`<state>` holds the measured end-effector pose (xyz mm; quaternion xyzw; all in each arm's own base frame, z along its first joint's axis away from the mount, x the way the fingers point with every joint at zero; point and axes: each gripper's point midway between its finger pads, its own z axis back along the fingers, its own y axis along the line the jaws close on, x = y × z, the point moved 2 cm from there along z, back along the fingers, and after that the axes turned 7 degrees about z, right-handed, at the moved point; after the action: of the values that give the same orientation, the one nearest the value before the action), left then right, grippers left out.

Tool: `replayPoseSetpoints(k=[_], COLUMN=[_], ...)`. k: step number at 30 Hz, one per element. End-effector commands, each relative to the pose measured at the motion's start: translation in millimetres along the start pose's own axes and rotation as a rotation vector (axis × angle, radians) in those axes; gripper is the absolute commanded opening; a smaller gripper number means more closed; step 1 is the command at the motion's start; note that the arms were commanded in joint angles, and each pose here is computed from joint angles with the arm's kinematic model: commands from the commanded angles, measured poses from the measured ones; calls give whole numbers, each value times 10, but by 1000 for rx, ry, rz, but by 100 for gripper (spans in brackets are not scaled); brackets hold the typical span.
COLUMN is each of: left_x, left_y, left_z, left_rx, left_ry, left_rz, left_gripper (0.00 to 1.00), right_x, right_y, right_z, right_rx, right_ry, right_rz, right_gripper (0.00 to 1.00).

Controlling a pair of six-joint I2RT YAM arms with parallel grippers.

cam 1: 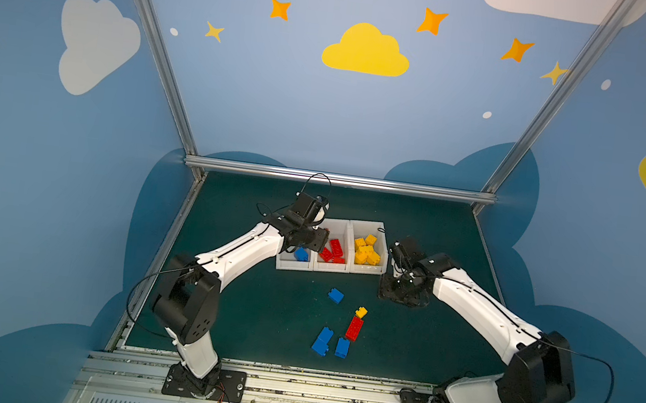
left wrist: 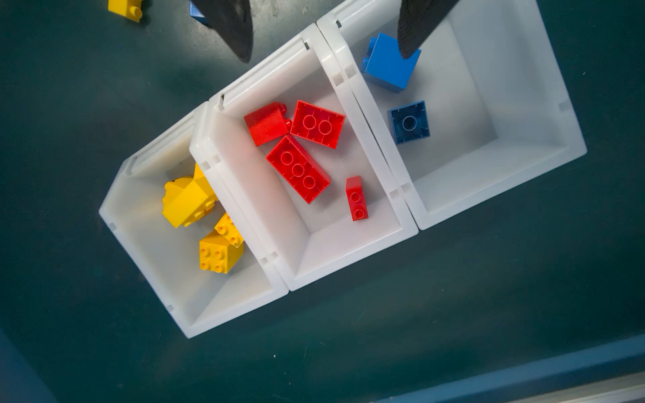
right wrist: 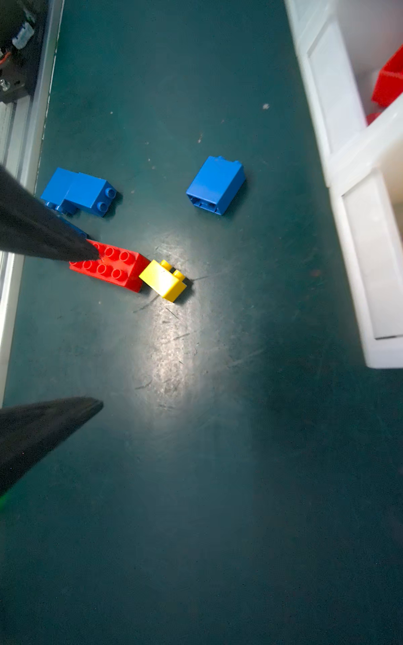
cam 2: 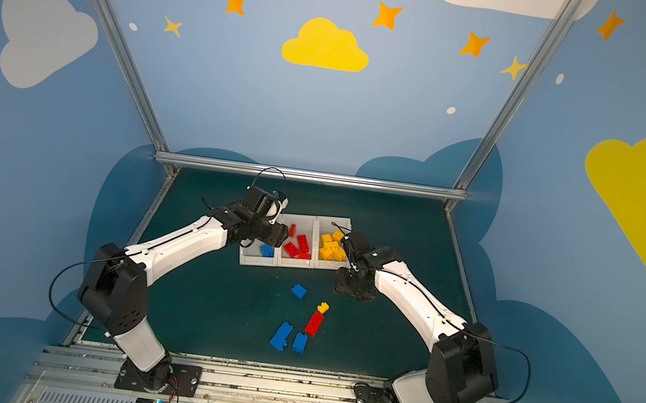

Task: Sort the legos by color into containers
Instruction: 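Lower the red brick into the middle compartment and open the left gripper, then draw the left gripper back while the right gripper closes on a small yellow brick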

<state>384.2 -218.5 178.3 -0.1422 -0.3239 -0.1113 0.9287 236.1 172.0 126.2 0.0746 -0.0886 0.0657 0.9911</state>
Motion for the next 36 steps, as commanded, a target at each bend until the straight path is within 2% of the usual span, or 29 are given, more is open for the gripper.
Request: replayPoseSetpoints(k=[1, 12, 19, 36], left_x=[-46, -747, -1061, -1317], left_y=[25, 196, 285, 269], left_z=[149, 309, 393, 401], left_rx=[-15, -12, -10, -52], left_ry=[-38, 42, 44, 90], left_rz=[47, 141, 219, 250], left_gripper=[66, 67, 67, 67], right_x=[-37, -35, -40, -273], right_y=[71, 371, 451, 248], right_z=[-139, -485, -716, -863], right_rx=[-32, -64, -105, -171], right_ry=[21, 74, 115, 151], right_rz=[-2, 25, 35, -34], right_gripper=[63, 65, 65, 58])
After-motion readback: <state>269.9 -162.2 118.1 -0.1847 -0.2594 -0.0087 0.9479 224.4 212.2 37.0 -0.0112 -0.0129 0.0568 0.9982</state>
